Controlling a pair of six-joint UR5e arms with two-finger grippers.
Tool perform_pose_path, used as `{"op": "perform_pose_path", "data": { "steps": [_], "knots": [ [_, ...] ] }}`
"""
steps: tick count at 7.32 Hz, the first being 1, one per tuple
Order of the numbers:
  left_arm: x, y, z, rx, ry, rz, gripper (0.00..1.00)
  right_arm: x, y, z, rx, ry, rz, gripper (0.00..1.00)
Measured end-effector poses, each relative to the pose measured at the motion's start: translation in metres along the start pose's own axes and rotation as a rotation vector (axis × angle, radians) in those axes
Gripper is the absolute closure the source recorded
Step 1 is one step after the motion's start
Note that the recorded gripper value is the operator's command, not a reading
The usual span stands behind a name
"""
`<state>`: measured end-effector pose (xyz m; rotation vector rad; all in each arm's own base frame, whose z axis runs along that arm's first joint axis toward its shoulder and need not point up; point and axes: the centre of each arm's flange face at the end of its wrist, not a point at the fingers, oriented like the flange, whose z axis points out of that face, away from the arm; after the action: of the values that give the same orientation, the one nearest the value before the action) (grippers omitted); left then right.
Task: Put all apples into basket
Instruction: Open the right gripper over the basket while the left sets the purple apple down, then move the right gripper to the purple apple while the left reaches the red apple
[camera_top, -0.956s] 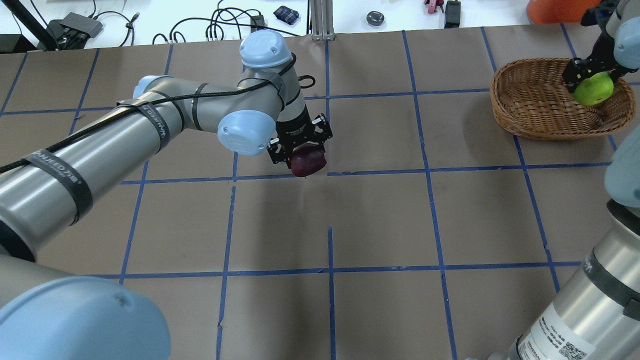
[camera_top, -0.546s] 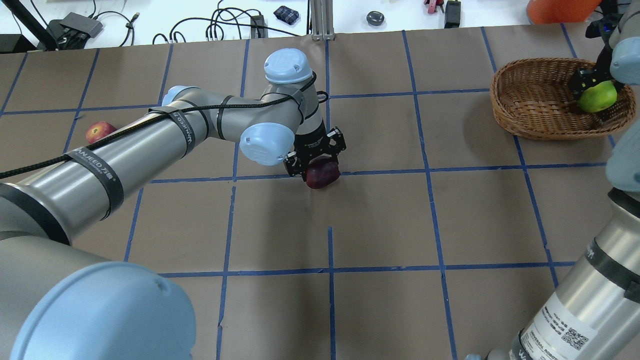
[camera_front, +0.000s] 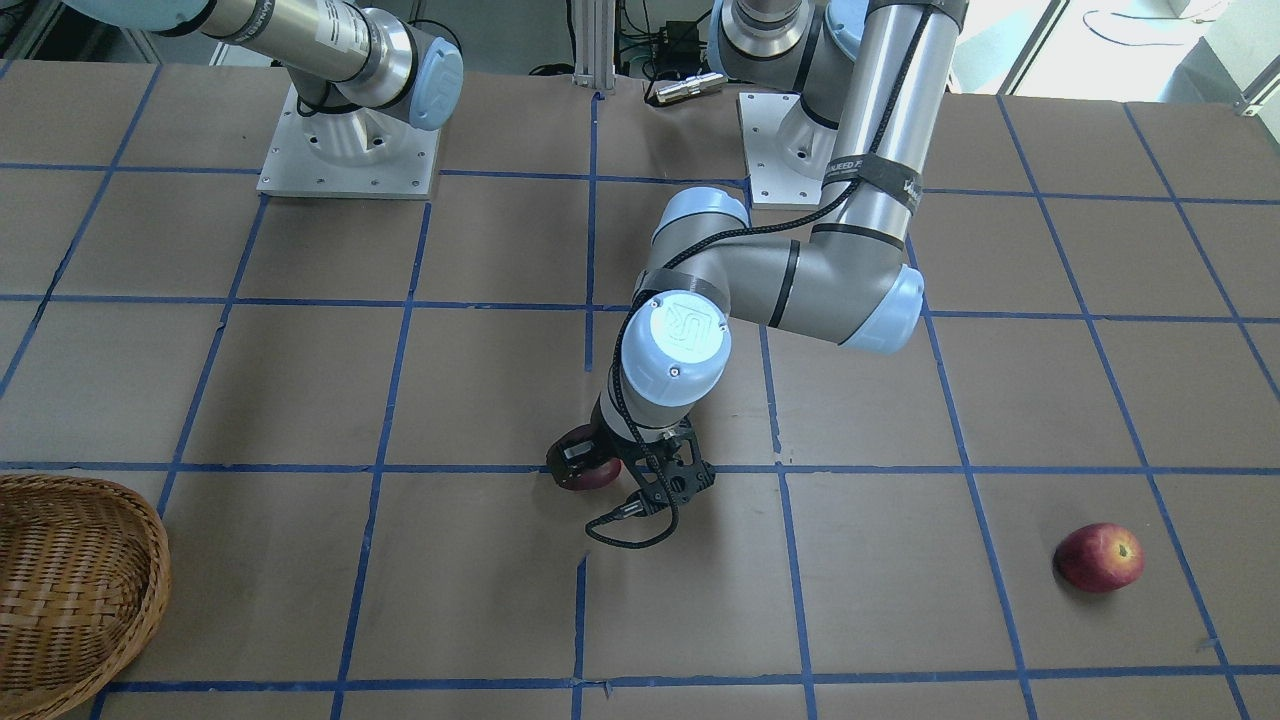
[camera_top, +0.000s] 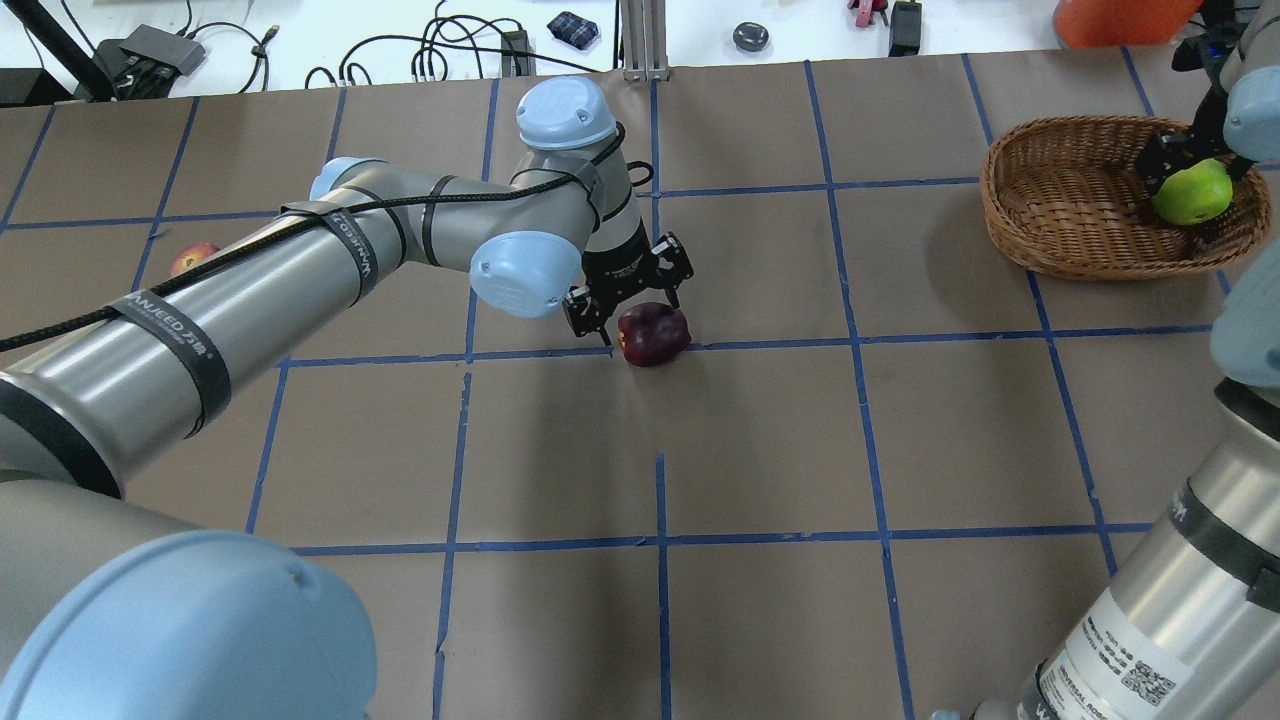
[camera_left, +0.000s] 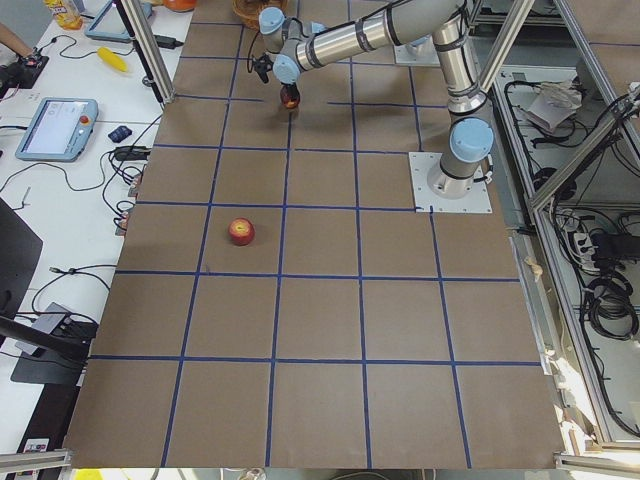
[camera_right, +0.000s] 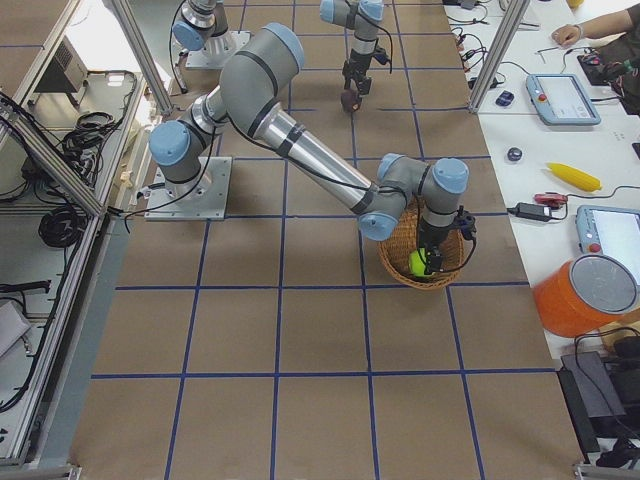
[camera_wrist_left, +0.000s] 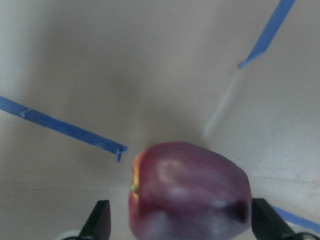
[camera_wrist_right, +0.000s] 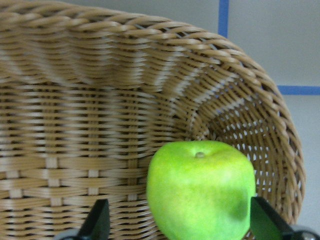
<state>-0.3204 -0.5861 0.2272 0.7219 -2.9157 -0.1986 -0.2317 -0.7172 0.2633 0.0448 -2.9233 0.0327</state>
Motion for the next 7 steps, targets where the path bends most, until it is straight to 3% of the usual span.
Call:
{"op": "perform_pose_path", "data": {
  "steps": [2, 4, 7],
  "knots": [
    [-0.013, -0.021, -0.028, 0.007, 0.006, 0.024, 0.0, -0.058, -0.005, -0.052, -0.008, -0.021, -0.034, 0.0],
    [-0.055, -0.065, -0.076, -0.019, -0.026, 0.135, 0.0, -0.144, -0.006, -0.099, -0.02, -0.044, -0.068, 0.0],
    [-0.158, -0.146, -0.143, -0.005, -0.087, 0.343, 0.0, -0.325, 0.016, -0.151, -0.064, -0.176, -0.049, 0.0]
  ]
}}
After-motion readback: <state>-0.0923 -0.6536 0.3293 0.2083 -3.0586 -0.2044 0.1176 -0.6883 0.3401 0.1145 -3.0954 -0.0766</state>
